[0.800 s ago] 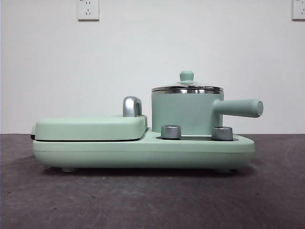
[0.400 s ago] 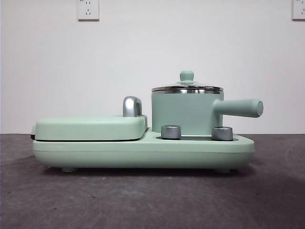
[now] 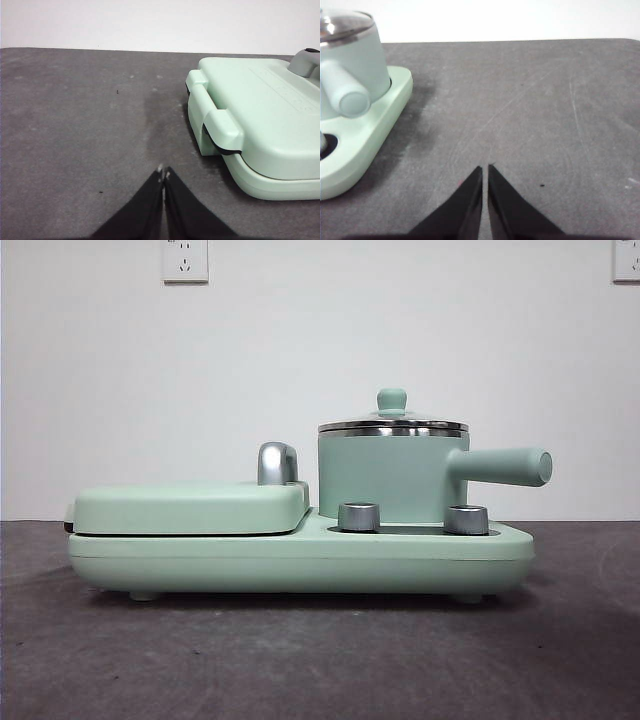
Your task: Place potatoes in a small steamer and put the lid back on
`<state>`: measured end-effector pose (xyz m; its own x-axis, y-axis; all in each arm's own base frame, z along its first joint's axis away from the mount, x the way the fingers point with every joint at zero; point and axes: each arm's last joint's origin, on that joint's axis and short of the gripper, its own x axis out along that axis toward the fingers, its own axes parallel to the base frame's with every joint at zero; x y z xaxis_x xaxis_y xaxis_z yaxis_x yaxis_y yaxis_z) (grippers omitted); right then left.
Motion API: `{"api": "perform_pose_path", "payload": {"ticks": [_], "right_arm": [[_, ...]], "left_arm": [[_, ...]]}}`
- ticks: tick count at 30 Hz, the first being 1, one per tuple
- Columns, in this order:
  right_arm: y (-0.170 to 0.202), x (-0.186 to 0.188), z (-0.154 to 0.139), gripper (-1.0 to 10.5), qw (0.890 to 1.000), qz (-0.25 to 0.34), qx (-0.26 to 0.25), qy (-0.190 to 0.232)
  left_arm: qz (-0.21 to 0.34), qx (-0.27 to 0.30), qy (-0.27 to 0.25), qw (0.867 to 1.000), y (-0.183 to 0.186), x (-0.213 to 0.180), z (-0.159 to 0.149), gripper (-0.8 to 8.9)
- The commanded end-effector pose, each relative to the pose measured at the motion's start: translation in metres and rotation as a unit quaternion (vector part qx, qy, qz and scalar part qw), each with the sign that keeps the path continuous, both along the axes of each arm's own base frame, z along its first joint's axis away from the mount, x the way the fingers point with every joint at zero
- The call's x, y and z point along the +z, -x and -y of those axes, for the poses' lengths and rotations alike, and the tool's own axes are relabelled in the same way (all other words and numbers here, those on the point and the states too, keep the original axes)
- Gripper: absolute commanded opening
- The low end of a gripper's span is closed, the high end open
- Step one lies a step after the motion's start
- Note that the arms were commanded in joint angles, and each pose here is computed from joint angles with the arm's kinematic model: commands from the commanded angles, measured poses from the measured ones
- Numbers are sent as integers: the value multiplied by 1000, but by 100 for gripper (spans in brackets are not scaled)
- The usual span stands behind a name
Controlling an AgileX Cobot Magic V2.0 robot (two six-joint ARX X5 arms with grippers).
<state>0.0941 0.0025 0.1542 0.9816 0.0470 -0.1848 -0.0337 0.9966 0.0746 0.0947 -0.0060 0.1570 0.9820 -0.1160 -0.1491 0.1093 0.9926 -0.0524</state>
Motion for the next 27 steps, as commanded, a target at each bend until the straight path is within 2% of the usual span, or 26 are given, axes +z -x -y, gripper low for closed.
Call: {"api": "perform_pose_path", "payload": {"ticks": [1,27], "right_arm": [[-1,-3,0,15,1000,4,7,4],[-2,-2,-1,14,1000,20,13,14]], "left_arm": [[-13,2,0,1000,-1,-7,0,6],[-13,2,0,1000,-1,-7,0,6]]}}
